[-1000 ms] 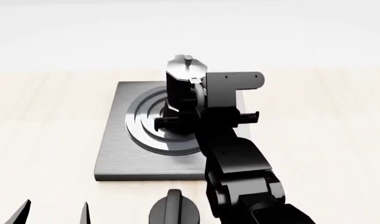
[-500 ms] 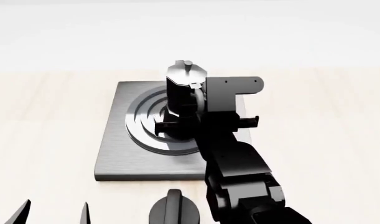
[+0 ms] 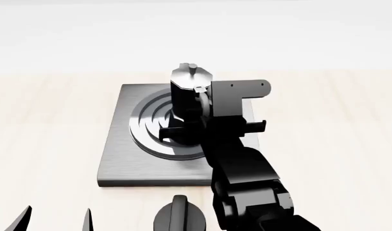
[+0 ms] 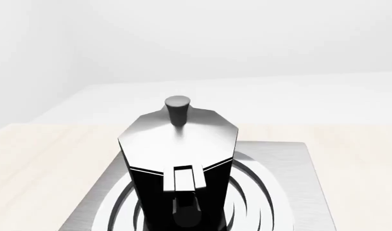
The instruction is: Put the moka pot on the stove.
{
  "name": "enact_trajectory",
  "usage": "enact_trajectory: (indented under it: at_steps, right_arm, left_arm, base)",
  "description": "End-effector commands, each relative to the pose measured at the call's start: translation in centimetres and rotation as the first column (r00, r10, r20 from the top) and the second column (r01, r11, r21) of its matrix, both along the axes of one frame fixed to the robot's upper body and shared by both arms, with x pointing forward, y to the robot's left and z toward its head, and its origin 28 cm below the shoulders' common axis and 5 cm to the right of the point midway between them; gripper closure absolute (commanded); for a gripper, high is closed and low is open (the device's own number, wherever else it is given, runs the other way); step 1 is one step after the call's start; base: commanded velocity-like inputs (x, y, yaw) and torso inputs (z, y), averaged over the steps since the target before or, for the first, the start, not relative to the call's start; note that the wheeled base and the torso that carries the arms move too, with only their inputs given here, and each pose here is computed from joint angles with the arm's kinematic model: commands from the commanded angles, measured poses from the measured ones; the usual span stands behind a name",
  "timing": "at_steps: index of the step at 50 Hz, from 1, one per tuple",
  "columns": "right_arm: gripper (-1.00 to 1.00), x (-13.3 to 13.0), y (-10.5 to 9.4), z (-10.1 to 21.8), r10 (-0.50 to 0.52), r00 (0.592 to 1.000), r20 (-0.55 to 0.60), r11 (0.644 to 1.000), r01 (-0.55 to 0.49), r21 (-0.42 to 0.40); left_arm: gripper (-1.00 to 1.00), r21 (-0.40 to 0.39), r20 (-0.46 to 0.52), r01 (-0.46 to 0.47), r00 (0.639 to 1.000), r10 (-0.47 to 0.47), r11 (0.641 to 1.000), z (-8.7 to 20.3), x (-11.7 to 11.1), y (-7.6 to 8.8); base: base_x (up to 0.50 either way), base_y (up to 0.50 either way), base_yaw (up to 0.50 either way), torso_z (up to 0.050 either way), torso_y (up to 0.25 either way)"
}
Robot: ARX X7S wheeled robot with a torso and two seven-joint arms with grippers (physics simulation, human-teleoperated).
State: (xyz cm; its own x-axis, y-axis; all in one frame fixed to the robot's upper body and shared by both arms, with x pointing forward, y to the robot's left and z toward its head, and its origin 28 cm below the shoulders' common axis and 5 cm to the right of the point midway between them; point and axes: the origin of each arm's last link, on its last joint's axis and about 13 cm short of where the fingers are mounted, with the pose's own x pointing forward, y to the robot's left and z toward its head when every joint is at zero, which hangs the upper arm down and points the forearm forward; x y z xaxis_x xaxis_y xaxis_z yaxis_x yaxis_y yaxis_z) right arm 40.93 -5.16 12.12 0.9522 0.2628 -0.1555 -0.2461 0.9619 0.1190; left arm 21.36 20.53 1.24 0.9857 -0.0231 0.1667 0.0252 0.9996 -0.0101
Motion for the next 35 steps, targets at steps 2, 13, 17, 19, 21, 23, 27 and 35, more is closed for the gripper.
enact_trajectory:
  at_steps: [2,13,17,19,21,23,27,35]
  right_arm:
    - [1.00,-0.2,0.3,-0.2,0.014,1.000,-0.004,1.000,-0.014,0.002]
    - [1.00,-0.6,0.4,-1.1,0.037,0.999,-0.030,0.999,-0.037,-0.007]
    - [1.00,-0.6,0.4,-1.3,0.050,0.998,-0.037,0.999,-0.050,-0.009]
    - [1.00,-0.7,0.5,-1.5,0.054,0.998,-0.040,0.998,-0.055,-0.018]
    - [1.00,-0.8,0.4,-1.6,0.054,0.998,-0.044,0.998,-0.054,-0.018]
    - [1.00,-0.8,0.4,-1.7,0.050,0.998,-0.046,0.998,-0.051,-0.020]
    - [-1.00,-0.8,0.4,-1.7,0.053,0.998,-0.046,0.998,-0.054,-0.029]
    - [-1.00,-0.9,0.5,-1.8,0.077,0.996,-0.043,0.997,-0.078,-0.022]
  left_arm:
    - [-1.00,-0.013,0.008,0.002,1.000,-0.002,1.000,0.0,0.0,0.0]
    - [-1.00,-0.014,0.009,0.002,1.000,-0.002,1.000,0.0,0.0,0.0]
    - [-1.00,-0.012,0.009,0.002,1.000,-0.002,1.000,0.0,0.0,0.0]
    - [-1.00,-0.012,0.009,0.002,1.000,-0.002,1.000,0.0,0.0,0.0]
    - [-1.00,-0.012,0.010,0.003,1.000,-0.002,1.000,0.0,0.0,0.0]
    - [-1.00,-0.012,0.010,0.002,1.000,-0.002,1.000,0.0,0.0,0.0]
    - [-1.00,-0.012,0.010,0.003,1.000,-0.003,1.000,0.0,0.0,0.0]
    - [-1.00,-0.011,0.011,0.003,1.000,-0.003,1.000,0.0,0.0,0.0]
  base:
    - [0.00,0.00,0.00,0.000,0.000]
    - [0.00,0.00,0.00,0.000,0.000]
    - [0.00,0.00,0.00,0.000,0.000]
    - [0.00,0.00,0.00,0.000,0.000]
    - [0.00,0.00,0.00,0.000,0.000]
    - [0.00,0.00,0.00,0.000,0.000]
    - [0.00,0.00,0.00,0.000,0.000]
    - [0.00,0.00,0.00,0.000,0.000]
